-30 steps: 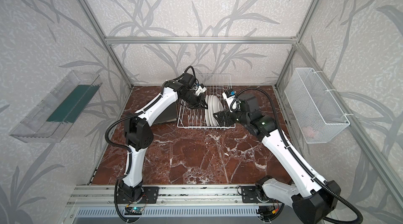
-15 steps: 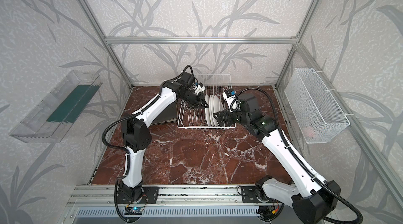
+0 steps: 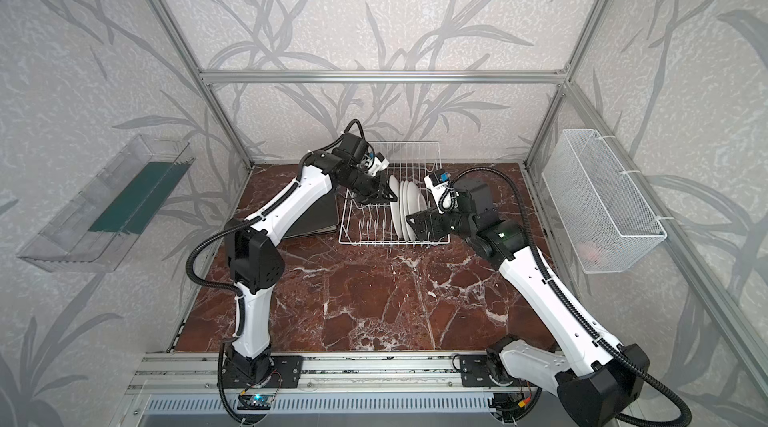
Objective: Unload the plates from the dish rack
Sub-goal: 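Lift the flower plate up out of the rack with the left gripper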
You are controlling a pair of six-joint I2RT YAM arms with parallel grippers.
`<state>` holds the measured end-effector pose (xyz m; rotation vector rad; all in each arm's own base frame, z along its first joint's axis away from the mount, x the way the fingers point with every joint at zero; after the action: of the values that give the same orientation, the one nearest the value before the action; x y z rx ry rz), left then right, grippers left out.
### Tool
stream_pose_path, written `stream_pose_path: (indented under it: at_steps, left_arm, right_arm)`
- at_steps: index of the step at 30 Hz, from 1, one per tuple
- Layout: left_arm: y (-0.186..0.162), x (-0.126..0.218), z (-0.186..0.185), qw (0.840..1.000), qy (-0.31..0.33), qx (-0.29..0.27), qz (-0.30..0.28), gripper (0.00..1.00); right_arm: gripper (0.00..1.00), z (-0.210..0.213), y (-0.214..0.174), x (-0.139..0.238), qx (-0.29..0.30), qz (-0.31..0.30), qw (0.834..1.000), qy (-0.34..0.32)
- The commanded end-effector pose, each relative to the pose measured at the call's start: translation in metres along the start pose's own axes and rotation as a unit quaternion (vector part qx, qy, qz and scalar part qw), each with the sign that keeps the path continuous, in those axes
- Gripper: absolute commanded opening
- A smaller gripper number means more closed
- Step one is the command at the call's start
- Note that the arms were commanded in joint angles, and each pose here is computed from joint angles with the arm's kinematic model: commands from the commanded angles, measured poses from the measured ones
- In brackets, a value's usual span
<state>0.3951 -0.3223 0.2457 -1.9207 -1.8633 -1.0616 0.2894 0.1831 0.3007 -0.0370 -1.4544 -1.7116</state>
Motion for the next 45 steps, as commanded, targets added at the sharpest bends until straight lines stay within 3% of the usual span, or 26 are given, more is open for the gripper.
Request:
stream_pose_path:
  at_steps: [1,27,45]
  left_arm:
    - [0.010,0.037,-0.040,0.998,-0.041,-0.031,-0.047,0.00]
    - [0.021,0.075,-0.049,0.993,-0.043,-0.030,-0.104,0.00]
    - [0.025,0.113,-0.040,0.987,0.003,-0.038,-0.155,0.00]
  right_arm:
    - [0.99,0.002,0.006,0.003,-0.002,-0.016,1.000,0.007]
    - [0.99,0.003,0.004,0.000,-0.008,-0.014,1.000,0.012]
    - [0.99,0.004,0.007,-0.001,-0.016,-0.016,1.000,0.018]
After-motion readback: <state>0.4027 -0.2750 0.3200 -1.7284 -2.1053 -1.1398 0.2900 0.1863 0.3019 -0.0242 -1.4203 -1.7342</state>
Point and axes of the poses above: each gripper's point midway between its finger pads, its own x axis back along the fingers, its own z axis along the line the jaws close on, y = z × x, the point moved 2 cm from there along x, back along the fingers, and after that the axes turned 7 degrees about -x, right-handed, at the moved point
